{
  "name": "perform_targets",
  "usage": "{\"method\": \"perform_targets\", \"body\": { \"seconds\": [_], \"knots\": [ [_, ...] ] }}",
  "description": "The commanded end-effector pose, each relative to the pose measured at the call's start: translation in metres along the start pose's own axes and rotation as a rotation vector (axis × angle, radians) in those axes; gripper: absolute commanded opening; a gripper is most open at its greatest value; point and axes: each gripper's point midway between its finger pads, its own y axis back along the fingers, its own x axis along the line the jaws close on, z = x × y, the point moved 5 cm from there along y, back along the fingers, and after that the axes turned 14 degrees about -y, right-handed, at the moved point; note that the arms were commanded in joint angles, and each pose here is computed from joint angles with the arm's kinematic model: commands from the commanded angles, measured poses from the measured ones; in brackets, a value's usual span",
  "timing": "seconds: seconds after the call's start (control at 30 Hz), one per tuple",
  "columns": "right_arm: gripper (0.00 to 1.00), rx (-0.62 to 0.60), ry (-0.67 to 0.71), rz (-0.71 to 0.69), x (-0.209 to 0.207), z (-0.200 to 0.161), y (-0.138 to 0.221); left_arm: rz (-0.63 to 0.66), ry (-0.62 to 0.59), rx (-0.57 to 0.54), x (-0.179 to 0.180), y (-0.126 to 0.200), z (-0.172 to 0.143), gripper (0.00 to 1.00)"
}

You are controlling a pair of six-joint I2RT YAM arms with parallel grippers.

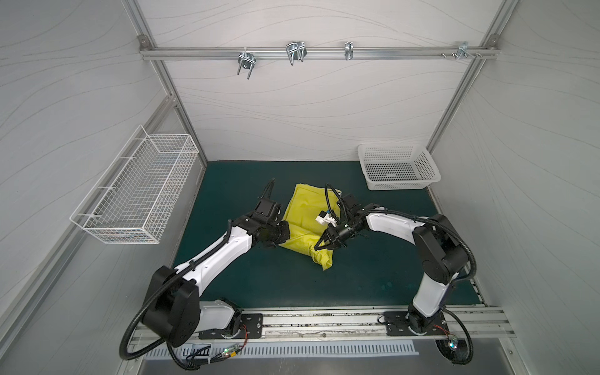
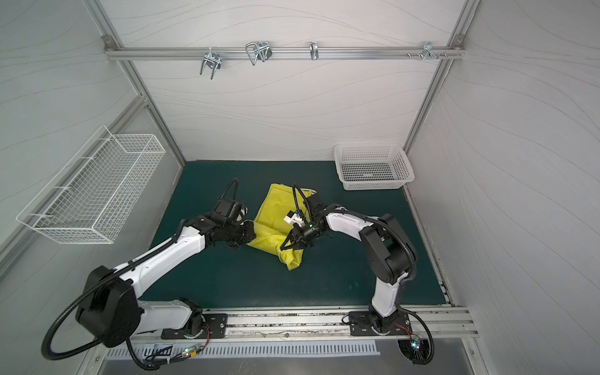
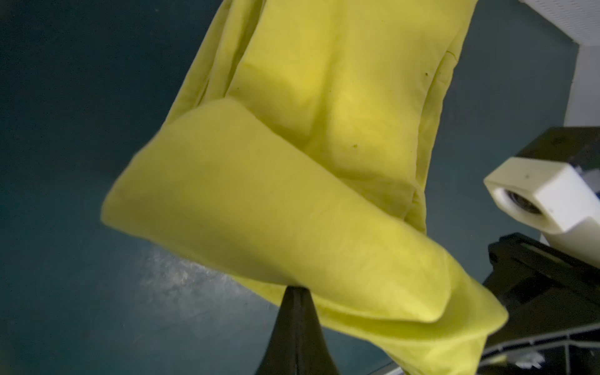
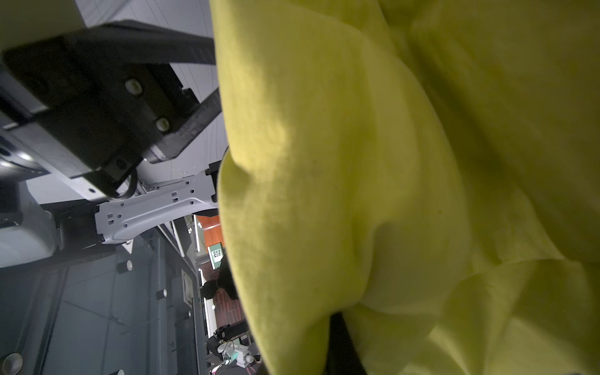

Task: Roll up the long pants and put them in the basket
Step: Roll the long pant at the center of the board.

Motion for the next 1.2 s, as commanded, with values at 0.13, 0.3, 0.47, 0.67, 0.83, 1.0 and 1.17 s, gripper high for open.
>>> {"method": "perform_targets", "body": {
  "seconds": [0.13, 0.3, 0.47, 0.67, 0.83, 1.0, 1.17],
  "knots": [
    [0.0, -0.005, 0.016, 0.056, 0.001, 0.024, 0.007, -0.019, -0.08, -0.096, -0.018, -0.027, 0.057, 0.0],
    [0.01, -0.016, 0.004, 0.027, -0.008, 0.035, 0.012, -0.01, -0.1, -0.028, -0.018, -0.065, 0.069, 0.0],
    [0.1, -0.178, 0.104, -0.306, -0.01, 0.038, 0.035, -0.005, -0.123, 0.009, -0.013, -0.096, 0.075, 0.0],
    [0.36, -0.479, 0.497, -0.838, 0.024, 0.013, 0.064, -0.125, -0.068, 0.017, -0.001, -0.121, 0.08, 0.0],
    [0.64, -0.522, 0.897, -0.966, 0.052, -0.032, 0.029, -0.162, -0.065, 0.068, 0.01, -0.14, 0.078, 0.0],
    [0.73, -0.429, 1.164, -1.199, 0.028, -0.044, -0.017, -0.192, -0.059, 0.103, 0.012, -0.156, 0.073, 0.0],
    [0.79, -0.365, 1.203, -1.324, -0.003, -0.028, -0.041, -0.293, -0.007, 0.09, 0.015, -0.164, 0.069, 0.0]
  ]
}}
